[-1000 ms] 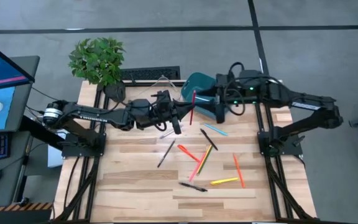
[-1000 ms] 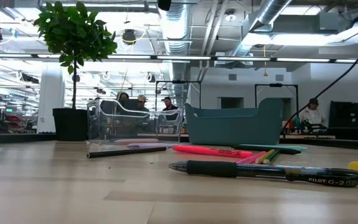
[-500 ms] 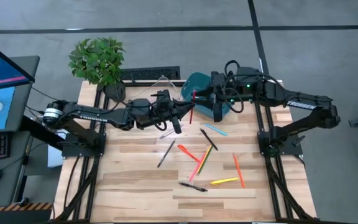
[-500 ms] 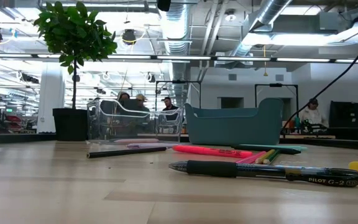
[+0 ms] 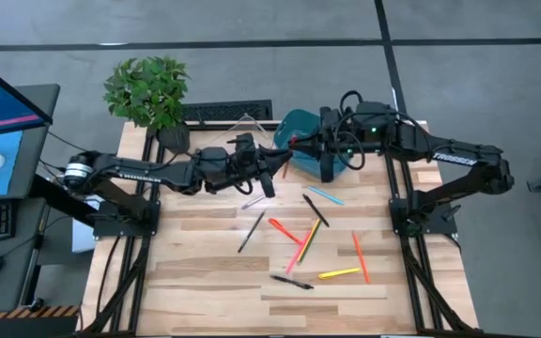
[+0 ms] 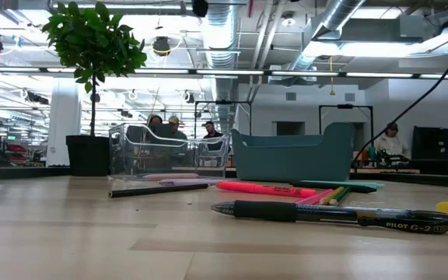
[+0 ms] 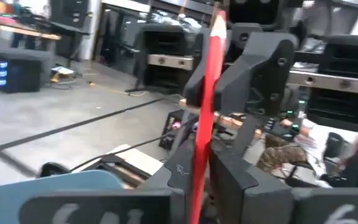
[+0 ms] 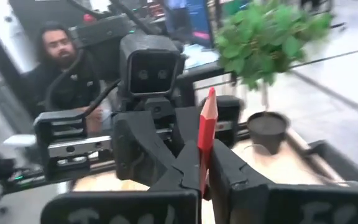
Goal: Sort pens & pencils
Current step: Put the red colored pencil into the blue bin
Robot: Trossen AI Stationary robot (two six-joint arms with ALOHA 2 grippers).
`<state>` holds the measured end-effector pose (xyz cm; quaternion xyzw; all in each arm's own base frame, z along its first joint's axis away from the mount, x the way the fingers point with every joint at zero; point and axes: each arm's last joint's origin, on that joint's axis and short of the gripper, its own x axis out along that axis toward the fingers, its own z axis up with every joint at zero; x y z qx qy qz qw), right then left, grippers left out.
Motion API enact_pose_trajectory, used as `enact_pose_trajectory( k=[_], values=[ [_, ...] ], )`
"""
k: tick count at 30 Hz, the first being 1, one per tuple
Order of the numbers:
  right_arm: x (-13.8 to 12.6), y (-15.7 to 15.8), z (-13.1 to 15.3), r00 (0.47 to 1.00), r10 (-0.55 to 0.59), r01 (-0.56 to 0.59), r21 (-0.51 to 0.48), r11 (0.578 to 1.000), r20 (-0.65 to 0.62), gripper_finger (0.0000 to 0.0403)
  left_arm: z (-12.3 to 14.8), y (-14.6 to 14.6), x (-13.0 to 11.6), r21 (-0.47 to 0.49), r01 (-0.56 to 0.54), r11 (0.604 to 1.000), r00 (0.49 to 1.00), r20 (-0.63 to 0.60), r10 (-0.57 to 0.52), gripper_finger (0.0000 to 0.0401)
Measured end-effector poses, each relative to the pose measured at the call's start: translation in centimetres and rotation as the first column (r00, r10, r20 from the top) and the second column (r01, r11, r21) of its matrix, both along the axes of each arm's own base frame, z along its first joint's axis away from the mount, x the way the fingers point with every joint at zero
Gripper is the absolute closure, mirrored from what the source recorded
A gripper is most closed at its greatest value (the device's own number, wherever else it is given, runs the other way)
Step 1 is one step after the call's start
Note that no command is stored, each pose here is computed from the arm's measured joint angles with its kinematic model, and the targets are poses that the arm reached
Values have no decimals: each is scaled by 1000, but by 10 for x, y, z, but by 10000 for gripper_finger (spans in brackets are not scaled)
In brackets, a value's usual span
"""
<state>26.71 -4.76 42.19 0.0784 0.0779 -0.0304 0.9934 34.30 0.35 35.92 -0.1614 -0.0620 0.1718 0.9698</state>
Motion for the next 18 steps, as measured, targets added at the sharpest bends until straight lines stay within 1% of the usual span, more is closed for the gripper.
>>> enact_pose_trajectory(
  k=[3, 6, 8, 10, 11, 12, 14, 16, 18],
  values=[
    [-10, -9, 7, 997, -73, 74, -30, 997, 25, 382, -10, 1, -3, -18, -31, 999, 994, -108, 29, 335],
    [-14, -20, 8, 992, -119, 120, -38, 992, 28, 382, -11, 1, -9, -39, -55, 998, 987, -154, 49, 304],
    [-15, -28, 5, 988, -151, 151, -37, 988, 2, 382, -9, 2, -13, -45, -65, 997, 983, -176, 56, 288],
    [-20, -37, 1, 975, -218, 214, -74, 974, -51, 382, -13, 2, -17, -55, -71, 996, 971, -232, 56, 274],
    [-22, -42, -4, 957, -272, 262, -104, 959, -99, 382, -15, 2, -20, -64, -74, 995, 964, -261, 55, 269],
    [-23, -50, -11, 928, -336, 316, -137, 939, -163, 382, -15, 2, -22, -73, -78, 994, 959, -280, 54, 265],
    [-23, -68, -30, 847, -437, 390, -204, 898, -303, 382, -13, 2, -30, -94, -85, 992, 950, -309, 52, 260],
    [-17, -86, -52, 776, -465, 401, -235, 885, -427, 382, -13, 2, -36, -106, -92, 990, 941, -336, 52, 258],
    [-8, -102, -73, 717, -458, 391, -242, 888, -525, 382, -13, 2, -42, -111, -96, 989, 928, -369, 48, 258]
  ],
)
